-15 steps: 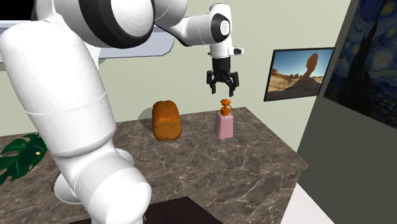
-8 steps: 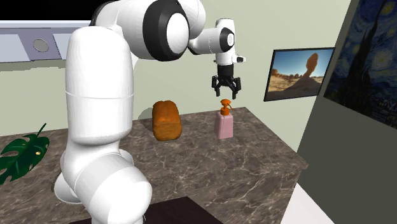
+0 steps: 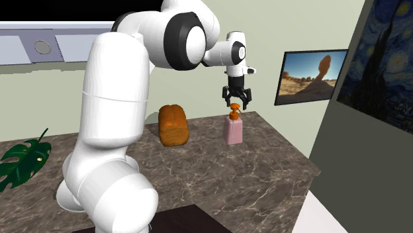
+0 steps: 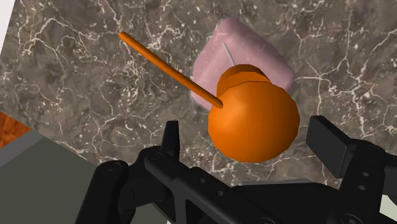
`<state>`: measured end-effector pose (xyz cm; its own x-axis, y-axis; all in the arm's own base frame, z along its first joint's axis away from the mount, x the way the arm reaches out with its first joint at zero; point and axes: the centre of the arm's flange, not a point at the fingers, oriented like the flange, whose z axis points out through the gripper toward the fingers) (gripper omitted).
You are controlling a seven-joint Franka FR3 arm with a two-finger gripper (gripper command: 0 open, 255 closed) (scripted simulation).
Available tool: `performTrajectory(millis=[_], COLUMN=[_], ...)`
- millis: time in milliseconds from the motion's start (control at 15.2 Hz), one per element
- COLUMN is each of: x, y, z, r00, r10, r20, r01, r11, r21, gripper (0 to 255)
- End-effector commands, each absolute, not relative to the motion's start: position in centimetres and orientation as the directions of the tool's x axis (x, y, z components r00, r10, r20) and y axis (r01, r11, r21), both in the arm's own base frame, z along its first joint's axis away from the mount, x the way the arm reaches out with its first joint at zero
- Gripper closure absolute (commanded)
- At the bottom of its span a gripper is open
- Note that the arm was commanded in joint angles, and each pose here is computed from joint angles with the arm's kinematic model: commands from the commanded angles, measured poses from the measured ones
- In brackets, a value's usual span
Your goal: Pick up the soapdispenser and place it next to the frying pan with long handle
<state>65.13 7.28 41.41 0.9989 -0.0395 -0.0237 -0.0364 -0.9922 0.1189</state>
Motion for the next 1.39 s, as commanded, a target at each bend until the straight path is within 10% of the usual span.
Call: performTrajectory(millis=[0,528,594,1320], x=[65.1,65.1,65.1,65.1], y=[7.3,7.3,7.3,7.3], z=[40.5,40.5,40.5,41.6], r00=[0.999,0.999,0.999,0.999], r10=[-0.039,-0.039,-0.039,-0.039], r20=[-0.023,-0.023,-0.023,-0.023], r01=[-0.036,-0.036,-0.036,-0.036], r11=[-0.992,-0.992,-0.992,-0.992], r21=[0.119,0.119,0.119,0.119], gripper=[0,0,255,255])
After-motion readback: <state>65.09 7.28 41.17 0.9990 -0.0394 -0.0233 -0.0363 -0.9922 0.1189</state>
